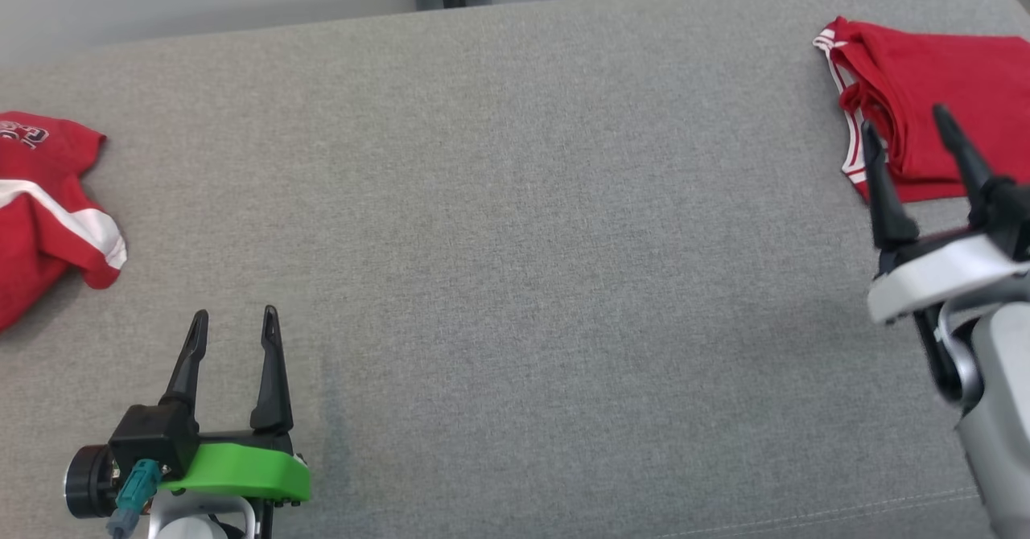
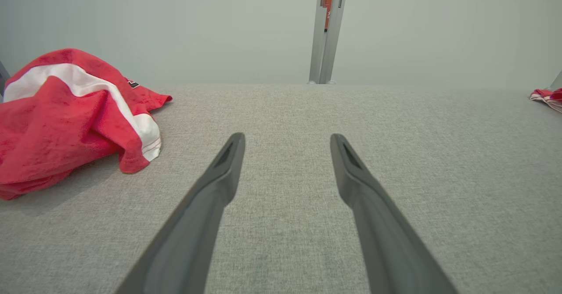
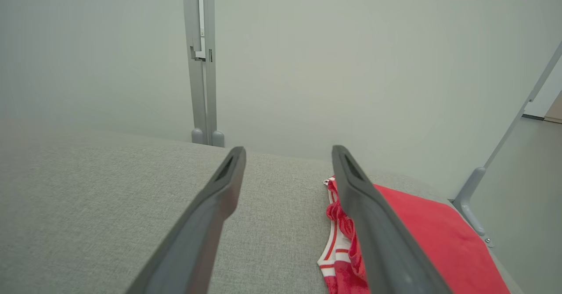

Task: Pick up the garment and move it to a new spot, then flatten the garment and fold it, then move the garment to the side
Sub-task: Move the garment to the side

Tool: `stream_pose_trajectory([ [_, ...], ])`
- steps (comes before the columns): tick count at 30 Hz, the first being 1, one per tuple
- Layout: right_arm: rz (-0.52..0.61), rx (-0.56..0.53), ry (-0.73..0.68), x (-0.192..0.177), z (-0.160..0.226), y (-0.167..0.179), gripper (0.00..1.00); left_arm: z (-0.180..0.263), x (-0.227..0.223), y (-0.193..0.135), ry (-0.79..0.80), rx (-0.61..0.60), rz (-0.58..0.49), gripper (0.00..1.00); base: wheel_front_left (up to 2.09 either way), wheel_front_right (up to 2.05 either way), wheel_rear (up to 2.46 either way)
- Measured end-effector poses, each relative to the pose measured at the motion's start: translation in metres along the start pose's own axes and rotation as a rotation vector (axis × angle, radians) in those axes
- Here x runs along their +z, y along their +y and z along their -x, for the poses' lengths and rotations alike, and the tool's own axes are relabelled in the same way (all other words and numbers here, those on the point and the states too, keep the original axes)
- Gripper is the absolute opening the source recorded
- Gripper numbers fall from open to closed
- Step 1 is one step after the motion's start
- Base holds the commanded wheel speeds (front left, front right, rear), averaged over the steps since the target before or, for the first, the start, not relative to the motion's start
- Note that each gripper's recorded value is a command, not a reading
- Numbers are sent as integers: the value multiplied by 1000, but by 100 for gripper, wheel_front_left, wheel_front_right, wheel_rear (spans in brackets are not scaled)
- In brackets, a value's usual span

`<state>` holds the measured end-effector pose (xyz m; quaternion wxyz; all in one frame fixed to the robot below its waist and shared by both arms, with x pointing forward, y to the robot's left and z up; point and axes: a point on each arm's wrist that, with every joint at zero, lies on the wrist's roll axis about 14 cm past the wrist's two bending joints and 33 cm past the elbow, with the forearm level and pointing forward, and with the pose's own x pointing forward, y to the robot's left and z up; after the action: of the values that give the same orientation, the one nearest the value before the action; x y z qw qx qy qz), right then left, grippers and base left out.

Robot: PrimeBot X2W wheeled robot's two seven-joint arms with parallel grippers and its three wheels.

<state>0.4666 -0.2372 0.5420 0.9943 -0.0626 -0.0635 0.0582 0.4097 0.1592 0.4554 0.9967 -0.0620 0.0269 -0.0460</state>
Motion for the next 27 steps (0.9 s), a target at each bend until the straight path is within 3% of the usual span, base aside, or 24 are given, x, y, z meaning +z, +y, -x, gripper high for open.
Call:
stream_pose_trajectory([
  [13,-191,-9,18,-14,58,57,100,24,17,8,-39,29,6,100,0,0,0],
  [27,-225,-7,12,-7,93,78,100,49,27,15,-70,53,4,100,0,0,0],
])
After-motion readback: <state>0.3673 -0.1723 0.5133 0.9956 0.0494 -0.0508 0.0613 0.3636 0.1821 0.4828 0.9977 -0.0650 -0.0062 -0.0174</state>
